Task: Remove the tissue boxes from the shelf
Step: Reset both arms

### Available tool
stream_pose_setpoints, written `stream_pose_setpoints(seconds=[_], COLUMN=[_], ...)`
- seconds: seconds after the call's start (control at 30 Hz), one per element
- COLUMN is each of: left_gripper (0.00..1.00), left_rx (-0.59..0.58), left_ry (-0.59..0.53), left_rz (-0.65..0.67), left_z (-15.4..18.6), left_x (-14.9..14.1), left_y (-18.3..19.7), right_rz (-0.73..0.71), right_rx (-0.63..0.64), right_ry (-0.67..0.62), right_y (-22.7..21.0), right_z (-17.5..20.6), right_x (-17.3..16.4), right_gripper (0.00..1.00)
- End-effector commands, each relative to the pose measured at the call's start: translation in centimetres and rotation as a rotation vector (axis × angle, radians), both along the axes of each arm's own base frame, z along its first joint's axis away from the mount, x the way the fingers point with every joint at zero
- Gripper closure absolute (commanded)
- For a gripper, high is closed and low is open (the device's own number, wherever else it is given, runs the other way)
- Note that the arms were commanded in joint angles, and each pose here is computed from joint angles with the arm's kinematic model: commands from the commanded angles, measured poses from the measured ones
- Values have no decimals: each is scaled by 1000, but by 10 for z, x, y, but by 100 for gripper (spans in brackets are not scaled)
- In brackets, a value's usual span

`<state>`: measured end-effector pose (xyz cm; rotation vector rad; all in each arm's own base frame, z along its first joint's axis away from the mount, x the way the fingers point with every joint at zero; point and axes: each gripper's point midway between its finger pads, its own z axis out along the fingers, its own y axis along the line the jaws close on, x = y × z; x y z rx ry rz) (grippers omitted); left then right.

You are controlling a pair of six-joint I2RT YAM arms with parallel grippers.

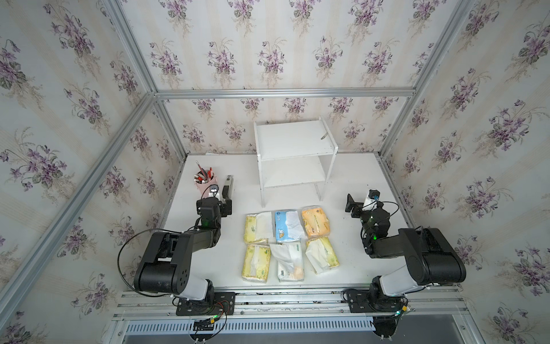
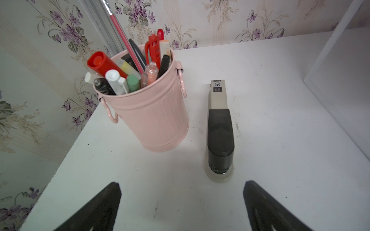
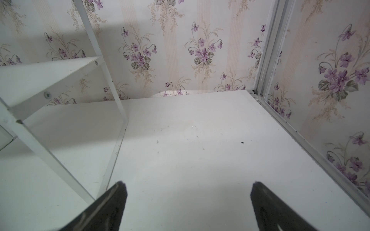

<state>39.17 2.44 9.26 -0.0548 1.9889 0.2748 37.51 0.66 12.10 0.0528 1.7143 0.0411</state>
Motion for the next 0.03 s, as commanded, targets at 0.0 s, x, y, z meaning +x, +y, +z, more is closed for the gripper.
stream_pose_setpoints(seconds=[0.0], left_gripper=[1], left_rx=[-7], left_ry=[0], left_rz=[4], left_z=[0], left_x=[1], left_y=[0], right_rz=[-7], right_rx=[-9], right_ry=[-2], right_y=[-1], right_z=[1], right_x=[1], right_gripper=[0])
